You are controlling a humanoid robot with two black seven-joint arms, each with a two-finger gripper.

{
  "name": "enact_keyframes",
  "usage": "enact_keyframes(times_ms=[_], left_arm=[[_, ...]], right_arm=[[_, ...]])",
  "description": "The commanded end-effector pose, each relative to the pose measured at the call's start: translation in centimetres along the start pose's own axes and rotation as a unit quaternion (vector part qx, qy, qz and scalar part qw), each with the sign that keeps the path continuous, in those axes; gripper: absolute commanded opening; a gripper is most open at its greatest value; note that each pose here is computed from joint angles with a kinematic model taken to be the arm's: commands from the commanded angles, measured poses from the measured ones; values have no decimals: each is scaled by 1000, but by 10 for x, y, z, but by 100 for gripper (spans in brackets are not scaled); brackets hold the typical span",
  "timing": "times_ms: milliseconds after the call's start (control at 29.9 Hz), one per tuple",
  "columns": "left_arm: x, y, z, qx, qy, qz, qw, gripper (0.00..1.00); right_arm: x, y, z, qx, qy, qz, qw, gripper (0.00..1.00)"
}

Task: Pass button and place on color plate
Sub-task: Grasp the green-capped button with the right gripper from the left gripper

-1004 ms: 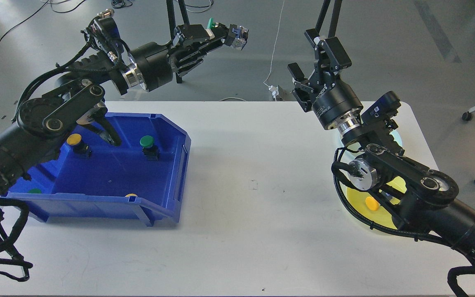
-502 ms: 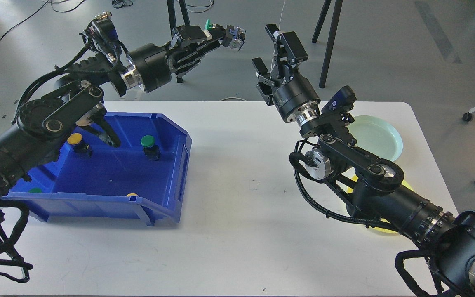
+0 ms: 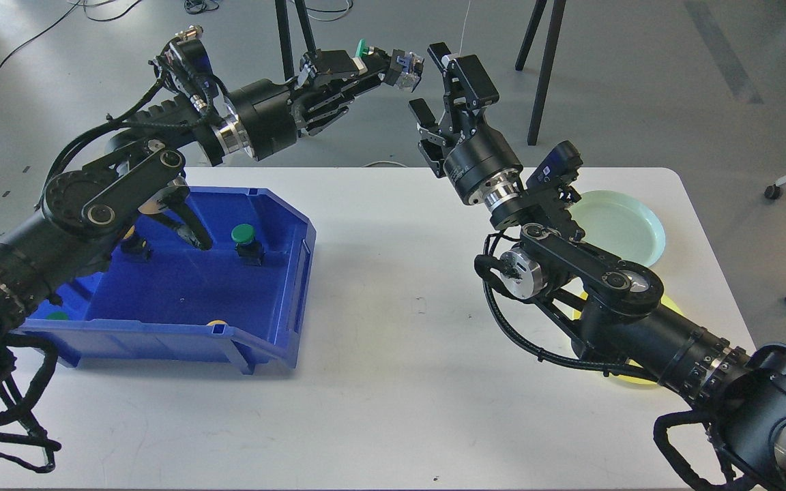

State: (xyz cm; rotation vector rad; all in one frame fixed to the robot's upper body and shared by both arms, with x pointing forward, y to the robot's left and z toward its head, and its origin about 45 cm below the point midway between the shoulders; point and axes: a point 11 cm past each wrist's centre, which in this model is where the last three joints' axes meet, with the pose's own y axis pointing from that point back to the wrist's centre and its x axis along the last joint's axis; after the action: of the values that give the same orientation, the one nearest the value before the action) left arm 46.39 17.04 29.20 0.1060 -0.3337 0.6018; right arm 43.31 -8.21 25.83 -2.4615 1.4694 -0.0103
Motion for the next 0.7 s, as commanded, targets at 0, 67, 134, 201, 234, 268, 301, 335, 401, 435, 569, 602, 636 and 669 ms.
enact_keyframes(times_ms=[0, 67, 134, 201, 234, 268, 301, 335, 401, 435, 569, 602, 636, 669], left_arm=[[0, 0, 0, -1, 0, 0, 1000, 27], [0, 0, 0, 0, 1, 0, 1000, 27], [-1, 0, 0, -1, 1, -1, 1000, 27], [-1, -1, 0, -1, 1, -1, 1000, 27], [-1, -1, 0, -1, 1, -1, 1000, 27], [-1, -1, 0, -1, 1, -1, 1000, 27], [-1, -1, 0, -1, 1, -1, 1000, 27], [-1, -1, -1, 0, 1, -1, 1000, 27], [-1, -1, 0, 0, 1, -1, 1000, 28], [-1, -1, 0, 0, 1, -1, 1000, 28], [-1, -1, 0, 0, 1, -1, 1000, 28], [-1, -1, -1, 0, 0, -1, 1000, 28], [-1, 0, -1, 0, 1, -1, 1000, 28], [-1, 0, -1, 0, 1, -1, 1000, 28]], right_arm=[[0, 0, 0, 0, 1, 0, 1000, 95], [0, 0, 0, 0, 1, -1, 1000, 95], [0, 0, 0, 0, 1, -1, 1000, 95], [1, 0, 1, -2, 2, 1, 1000, 95], [0, -1, -1, 0, 3, -1, 1000, 95], [0, -3, -2, 2, 5, -2, 1000, 94], [1, -4, -3, 2, 8, -1, 1000, 94], [3, -5, -3, 1, 11, 0, 1000, 94], [5, -5, -2, -1, 13, 3, 1000, 94], [5, -5, -2, -1, 14, 2, 1000, 94], [5, -7, -4, 1, 17, 1, 1000, 94], [6, -7, -3, -1, 18, 3, 1000, 94], [8, -7, -3, -1, 20, 4, 1000, 94], [8, -7, -3, -2, 20, 5, 1000, 94]])
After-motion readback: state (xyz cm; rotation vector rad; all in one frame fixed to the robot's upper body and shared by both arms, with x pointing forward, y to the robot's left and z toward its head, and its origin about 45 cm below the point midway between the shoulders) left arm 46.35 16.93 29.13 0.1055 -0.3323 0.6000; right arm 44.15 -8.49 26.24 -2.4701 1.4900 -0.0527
